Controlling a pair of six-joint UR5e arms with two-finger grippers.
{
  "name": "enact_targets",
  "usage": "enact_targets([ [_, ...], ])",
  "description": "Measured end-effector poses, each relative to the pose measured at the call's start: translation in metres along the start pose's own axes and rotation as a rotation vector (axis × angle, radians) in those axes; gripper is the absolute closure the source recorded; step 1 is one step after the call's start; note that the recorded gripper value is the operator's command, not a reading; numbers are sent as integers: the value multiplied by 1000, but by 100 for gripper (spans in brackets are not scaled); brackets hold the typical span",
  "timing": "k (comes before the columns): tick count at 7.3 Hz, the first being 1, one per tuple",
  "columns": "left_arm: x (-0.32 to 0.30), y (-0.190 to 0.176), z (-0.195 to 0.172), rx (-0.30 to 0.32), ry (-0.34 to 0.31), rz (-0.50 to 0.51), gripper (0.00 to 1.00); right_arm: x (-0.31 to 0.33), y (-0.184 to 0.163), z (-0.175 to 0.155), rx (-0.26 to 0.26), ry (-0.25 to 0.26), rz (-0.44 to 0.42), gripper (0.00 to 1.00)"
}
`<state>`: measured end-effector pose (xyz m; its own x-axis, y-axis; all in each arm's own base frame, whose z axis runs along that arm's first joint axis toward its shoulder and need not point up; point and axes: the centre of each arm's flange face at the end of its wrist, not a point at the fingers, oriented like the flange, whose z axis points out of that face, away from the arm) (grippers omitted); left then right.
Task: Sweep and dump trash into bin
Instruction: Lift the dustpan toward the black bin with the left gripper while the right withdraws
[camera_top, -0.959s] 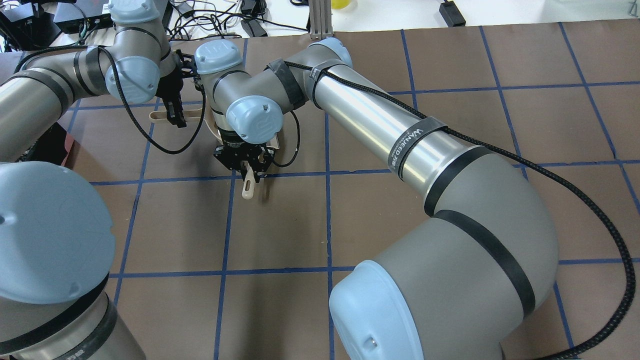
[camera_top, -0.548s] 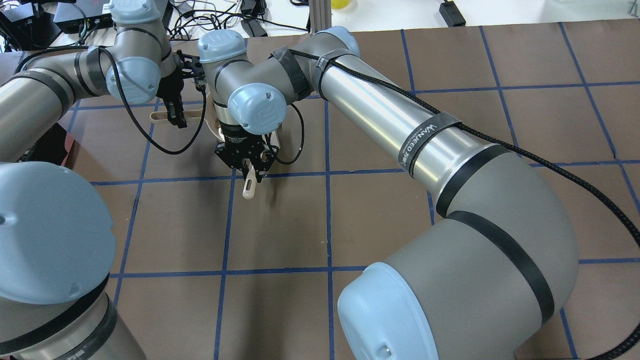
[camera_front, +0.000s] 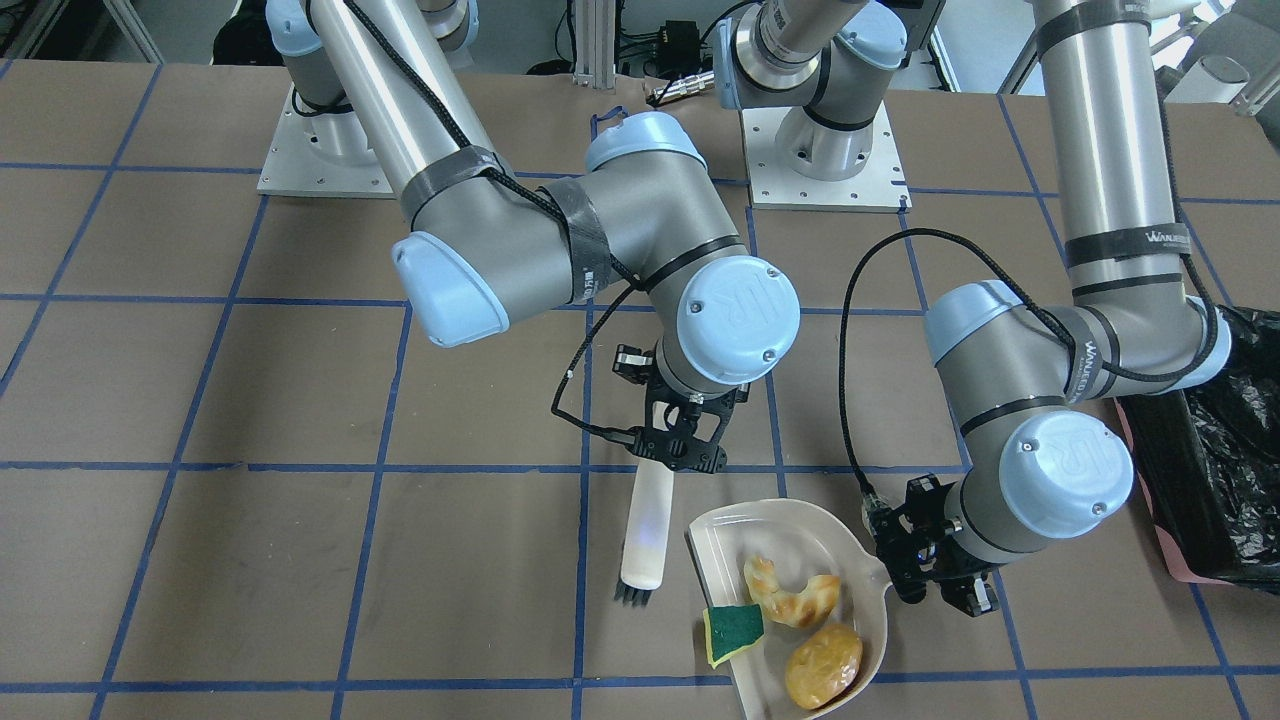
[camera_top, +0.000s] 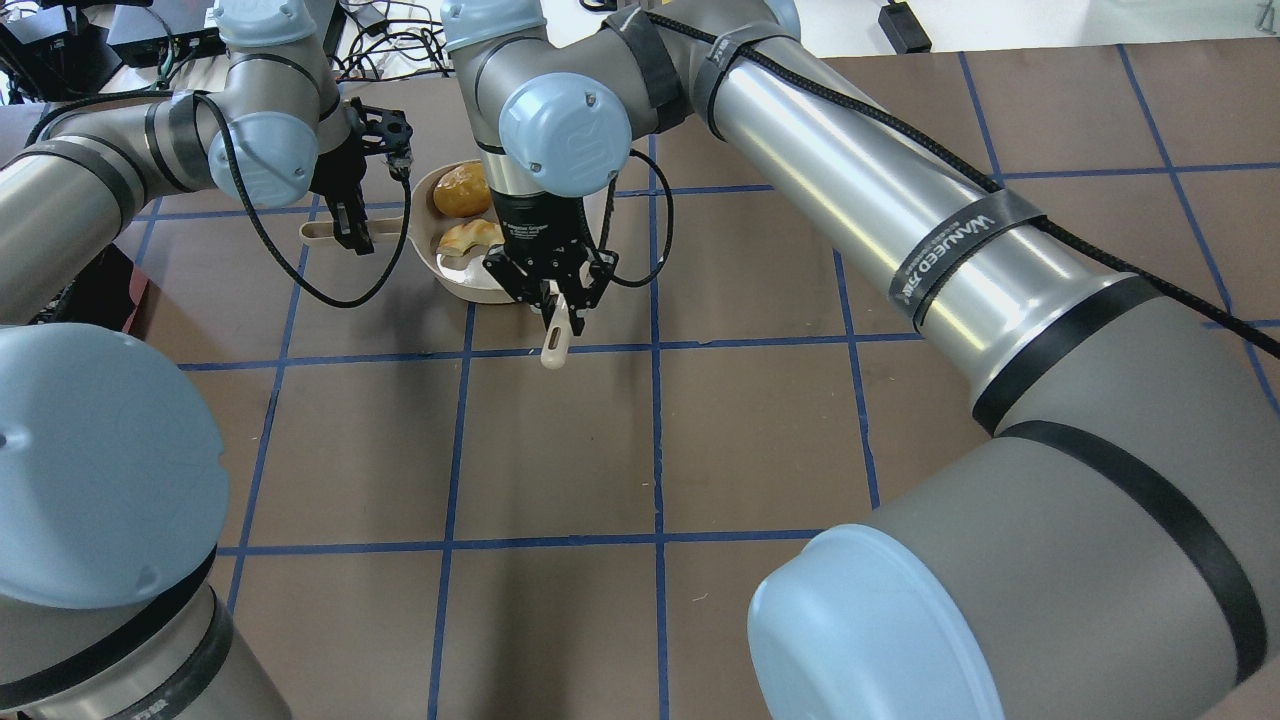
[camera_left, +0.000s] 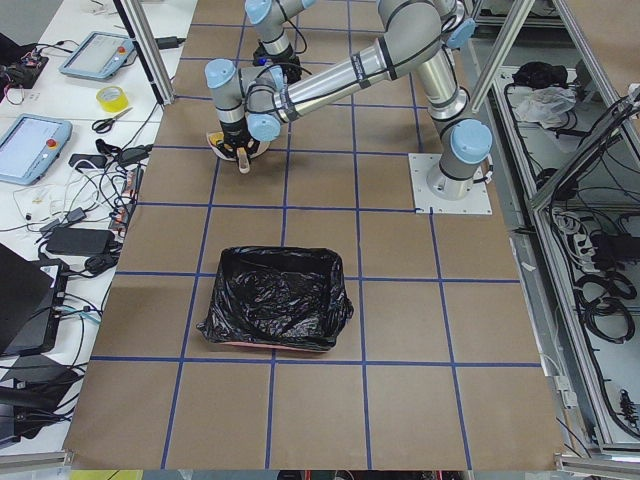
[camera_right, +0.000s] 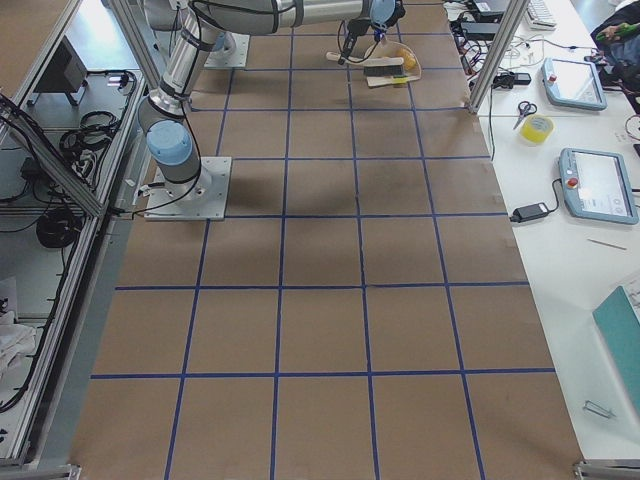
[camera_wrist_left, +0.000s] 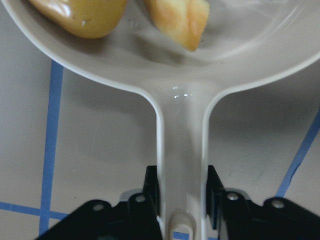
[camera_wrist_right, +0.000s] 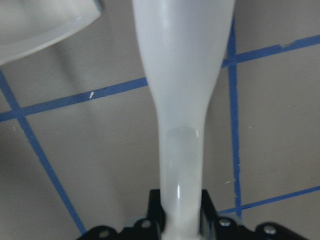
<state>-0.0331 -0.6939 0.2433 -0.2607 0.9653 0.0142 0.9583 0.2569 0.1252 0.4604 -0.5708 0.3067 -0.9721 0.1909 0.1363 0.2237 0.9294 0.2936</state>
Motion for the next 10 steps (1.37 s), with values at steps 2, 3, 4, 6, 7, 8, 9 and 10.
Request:
enact_targets([
  [2,-3,12,-4,27,-1,-9,92,39,-13,-9,40,54,-30,100],
  [3,-6,22,-5,53,1,-23,92,69,-23,-17,48,50,-54,100],
  [4,-7,29,-4,74,6,-34,93,103,-33,-21,62,46,-75,100],
  [6,-9,38,-8,91,1,-45,95,170,-49,-26,118,75,-105,100],
  [7,-11,48,-13,109,-5,-60,95,202,-51,-35,133,77,-123,100],
  [8,-14,67,-20,144,-11,-86,96,234,-52,-44,140,67,-144,100],
  [9,-18,98,-29,183,-12,-121,96,264,-57,-50,146,52,-160,100],
  [10,-21,134,-38,214,-14,-155,97,296,-68,-53,160,33,-170,100],
])
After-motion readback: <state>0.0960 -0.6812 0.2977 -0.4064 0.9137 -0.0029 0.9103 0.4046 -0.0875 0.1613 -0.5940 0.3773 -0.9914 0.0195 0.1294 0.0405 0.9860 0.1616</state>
